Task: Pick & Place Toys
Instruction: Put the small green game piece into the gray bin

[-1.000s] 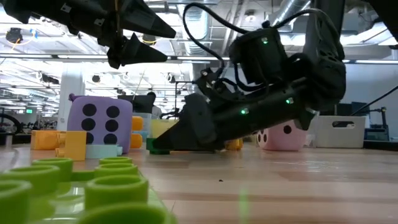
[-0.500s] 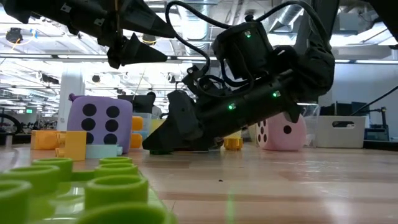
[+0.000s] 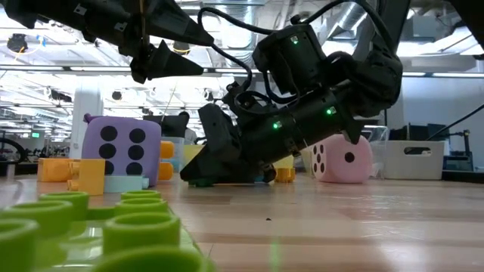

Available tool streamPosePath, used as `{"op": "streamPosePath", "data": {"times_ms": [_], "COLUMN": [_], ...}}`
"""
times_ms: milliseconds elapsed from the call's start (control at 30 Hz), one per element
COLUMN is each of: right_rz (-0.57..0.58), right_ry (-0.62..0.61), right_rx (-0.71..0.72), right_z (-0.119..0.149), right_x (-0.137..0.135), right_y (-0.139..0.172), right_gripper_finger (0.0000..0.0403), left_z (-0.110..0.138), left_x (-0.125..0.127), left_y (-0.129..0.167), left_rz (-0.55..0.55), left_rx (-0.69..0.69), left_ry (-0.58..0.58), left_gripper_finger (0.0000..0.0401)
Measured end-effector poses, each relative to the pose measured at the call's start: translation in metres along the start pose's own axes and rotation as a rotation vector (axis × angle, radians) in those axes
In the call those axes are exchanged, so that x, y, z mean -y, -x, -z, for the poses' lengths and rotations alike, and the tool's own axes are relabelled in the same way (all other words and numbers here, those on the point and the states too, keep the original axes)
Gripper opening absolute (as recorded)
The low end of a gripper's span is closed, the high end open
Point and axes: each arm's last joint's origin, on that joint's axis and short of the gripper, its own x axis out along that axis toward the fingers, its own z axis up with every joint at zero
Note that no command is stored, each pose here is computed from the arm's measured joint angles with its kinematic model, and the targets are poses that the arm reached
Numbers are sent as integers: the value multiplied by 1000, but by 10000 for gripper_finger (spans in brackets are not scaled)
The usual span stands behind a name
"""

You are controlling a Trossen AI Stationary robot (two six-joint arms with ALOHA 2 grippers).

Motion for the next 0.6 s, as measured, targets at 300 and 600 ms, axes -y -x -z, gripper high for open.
{"op": "streamPosePath", "data": {"times_ms": [300,600], "right_rz": [-69,-59], "right_ry": [3,98], "right_rx": [-26,-101], "right_z": [-2,-34], "right_x": [-9,-26], "right_y": [6,42], "right_gripper_finger": [135,135], "left_z": [0,-43], "left_x": [-1,-9], "left_y": [-1,24], "left_rz": [-5,16], "left_rx": [1,133], "left_ry": [-26,-109], "left_gripper_finger": [317,317]}}
